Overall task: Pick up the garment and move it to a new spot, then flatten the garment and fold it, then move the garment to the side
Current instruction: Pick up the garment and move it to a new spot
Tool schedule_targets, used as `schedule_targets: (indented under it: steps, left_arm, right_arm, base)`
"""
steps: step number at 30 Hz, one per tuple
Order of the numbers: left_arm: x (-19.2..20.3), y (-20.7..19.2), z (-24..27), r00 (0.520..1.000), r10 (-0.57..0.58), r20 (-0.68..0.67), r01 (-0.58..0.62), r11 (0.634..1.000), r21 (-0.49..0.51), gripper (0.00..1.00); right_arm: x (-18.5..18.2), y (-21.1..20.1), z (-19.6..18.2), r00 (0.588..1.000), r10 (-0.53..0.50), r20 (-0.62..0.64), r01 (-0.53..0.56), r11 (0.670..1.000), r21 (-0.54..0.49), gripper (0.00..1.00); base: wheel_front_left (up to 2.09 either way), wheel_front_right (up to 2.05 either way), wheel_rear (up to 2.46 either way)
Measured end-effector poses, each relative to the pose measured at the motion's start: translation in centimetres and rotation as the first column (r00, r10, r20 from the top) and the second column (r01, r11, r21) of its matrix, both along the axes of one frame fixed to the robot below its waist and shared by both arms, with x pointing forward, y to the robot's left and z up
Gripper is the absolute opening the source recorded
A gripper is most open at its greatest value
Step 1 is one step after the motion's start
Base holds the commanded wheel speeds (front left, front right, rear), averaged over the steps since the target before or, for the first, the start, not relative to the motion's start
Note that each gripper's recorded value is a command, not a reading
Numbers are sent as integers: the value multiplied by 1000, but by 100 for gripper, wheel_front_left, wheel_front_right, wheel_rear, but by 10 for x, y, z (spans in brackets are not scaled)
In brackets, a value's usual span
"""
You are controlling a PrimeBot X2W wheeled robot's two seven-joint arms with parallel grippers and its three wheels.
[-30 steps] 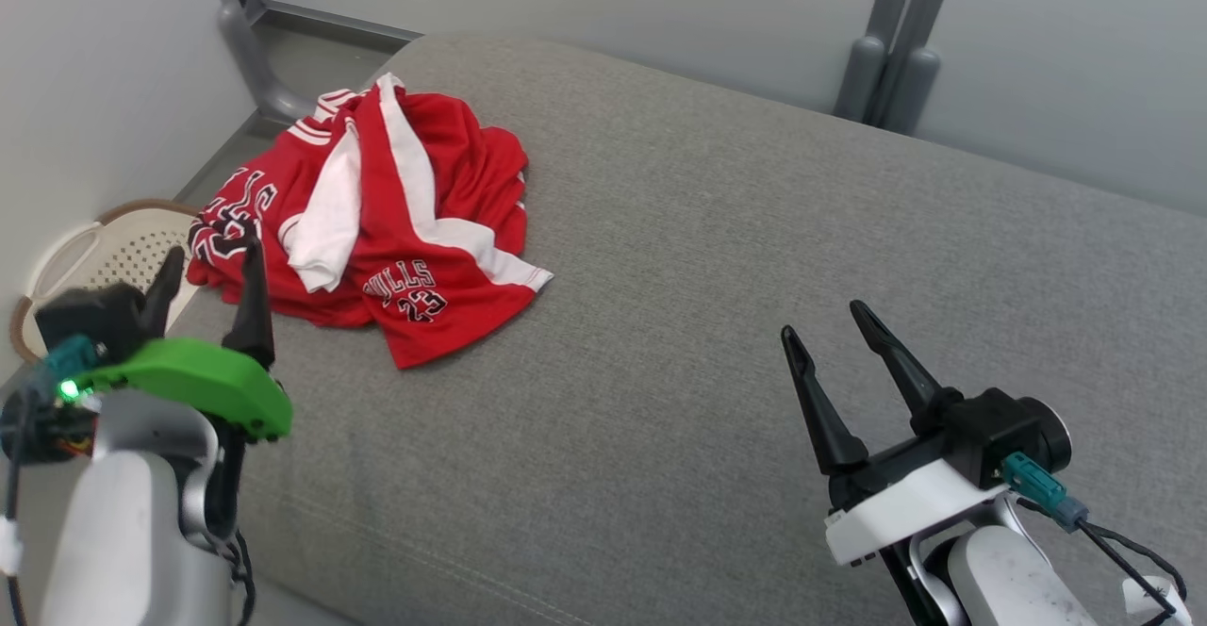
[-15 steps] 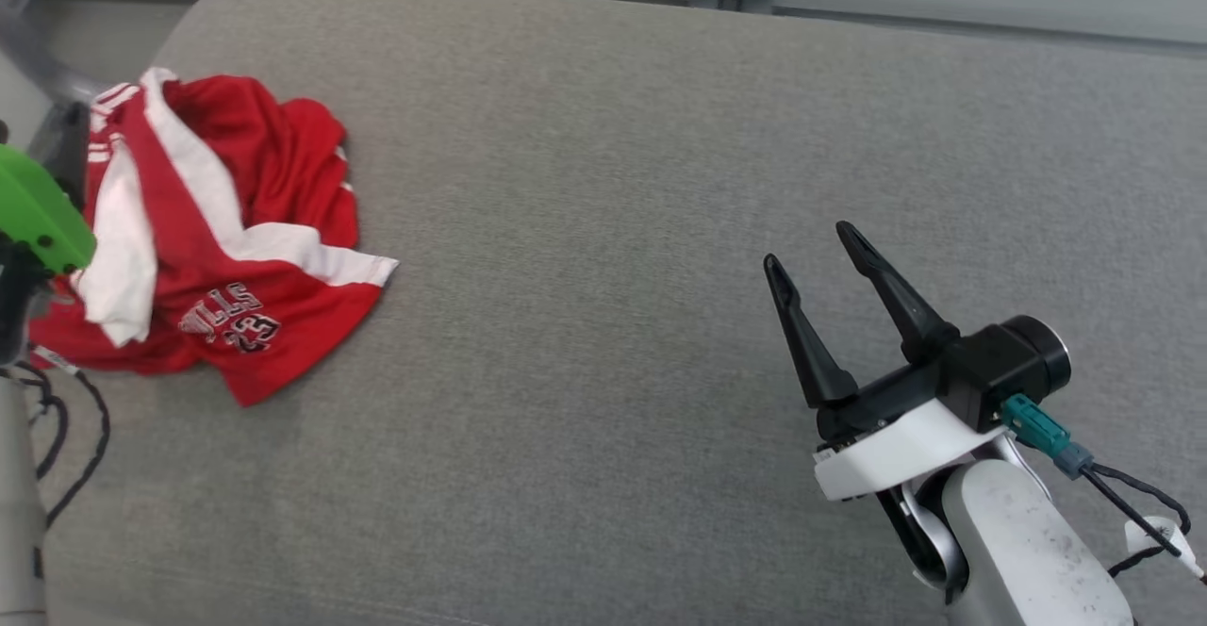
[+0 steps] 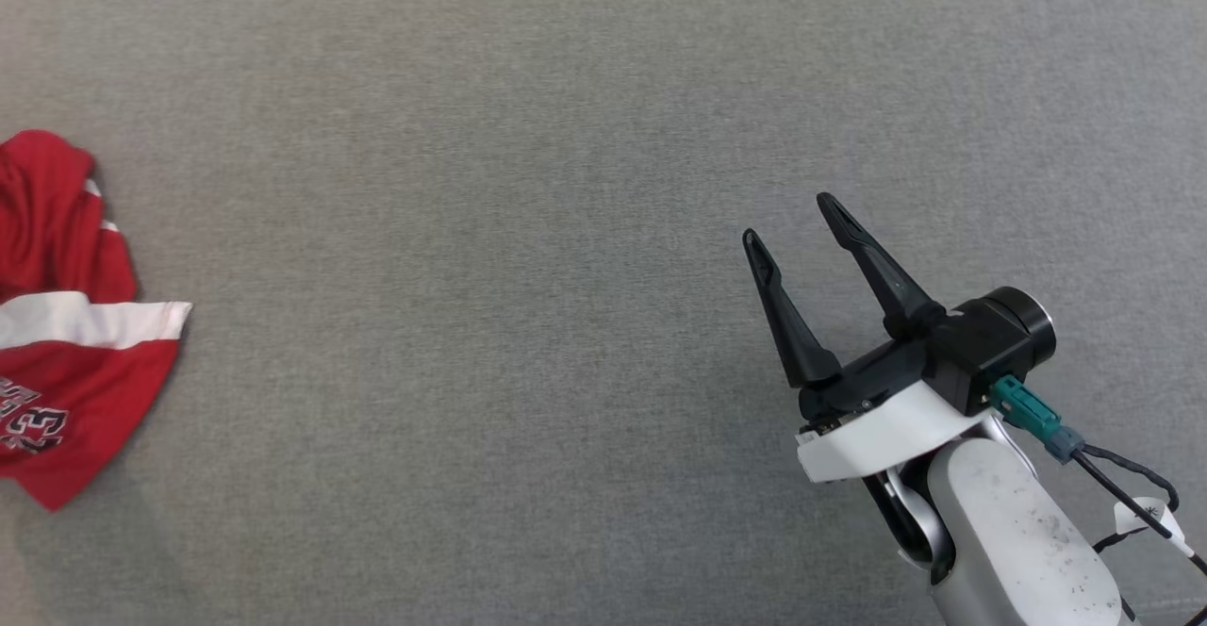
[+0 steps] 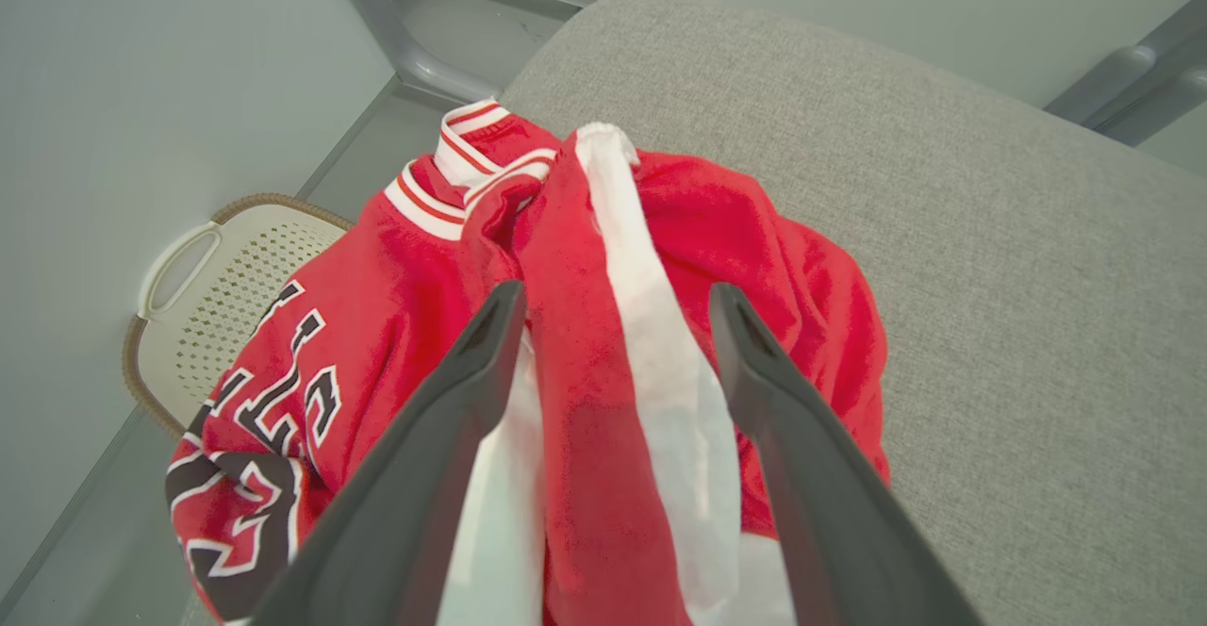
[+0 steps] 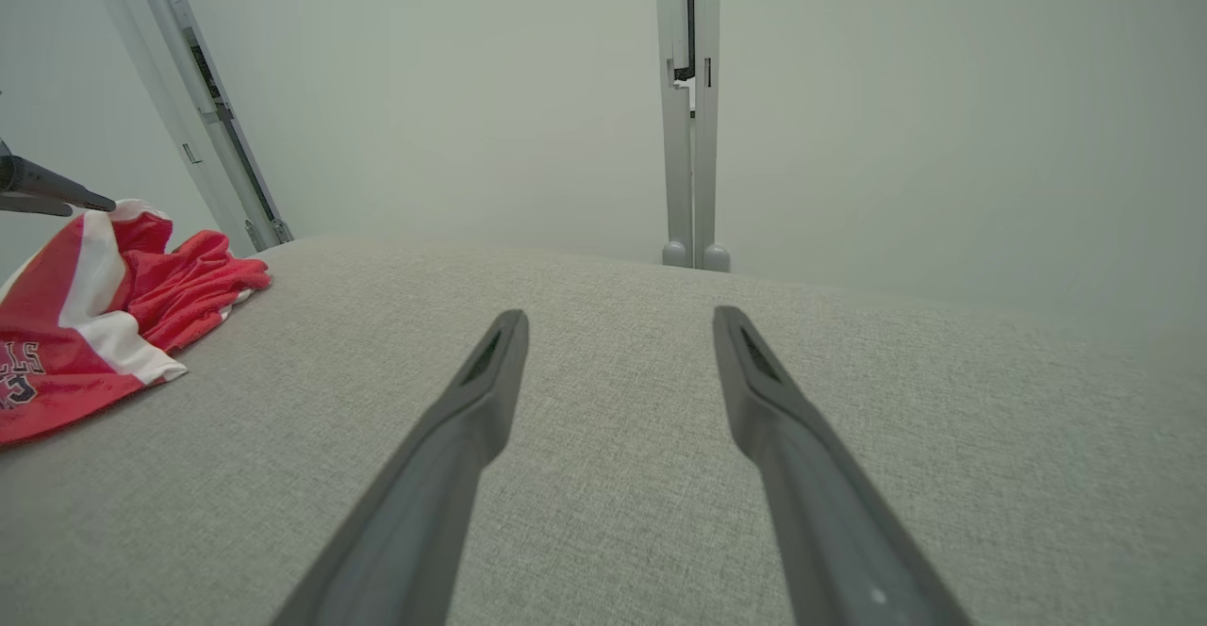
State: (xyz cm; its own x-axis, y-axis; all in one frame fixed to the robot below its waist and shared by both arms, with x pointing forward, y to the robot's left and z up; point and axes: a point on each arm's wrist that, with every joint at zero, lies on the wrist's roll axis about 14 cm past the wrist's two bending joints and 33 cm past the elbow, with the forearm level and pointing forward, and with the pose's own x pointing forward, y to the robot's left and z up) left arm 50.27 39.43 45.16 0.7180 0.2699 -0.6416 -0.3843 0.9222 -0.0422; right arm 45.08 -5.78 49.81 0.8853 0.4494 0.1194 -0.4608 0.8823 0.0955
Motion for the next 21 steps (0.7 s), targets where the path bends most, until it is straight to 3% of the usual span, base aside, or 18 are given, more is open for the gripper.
schedule_targets:
  steps: [4, 5, 7, 8, 21]
  left_arm:
    - [11, -10, -23, 999, 0, -54, -1, 1000, -19, 100]
    - [13, -12, -29, 998, 1, -67, -3, 1000, -24, 80]
    - [16, -13, -36, 997, 4, -82, -6, 1000, -17, 8]
    - [17, -13, -37, 997, 2, -83, -3, 1000, -12, 0]
    - [10, 4, -1, 1000, -19, 0, 18, 997, 76, 0]
  right_arm:
    - [0, -14, -8, 999, -40, -22, 40, 999, -12, 100]
    - [0, -18, -10, 998, -49, -27, 49, 999, -15, 100]
    - [0, -23, -12, 997, -66, -34, 65, 998, -19, 100]
    - [0, -25, -13, 997, -71, -36, 71, 997, -20, 100]
    - [-11, -13, 0, 999, -48, -20, 48, 999, 5, 100]
  base:
    - [0, 0, 0]
    - [0, 0, 0]
    - [0, 0, 0]
    - [0, 0, 0]
    - [0, 0, 0]
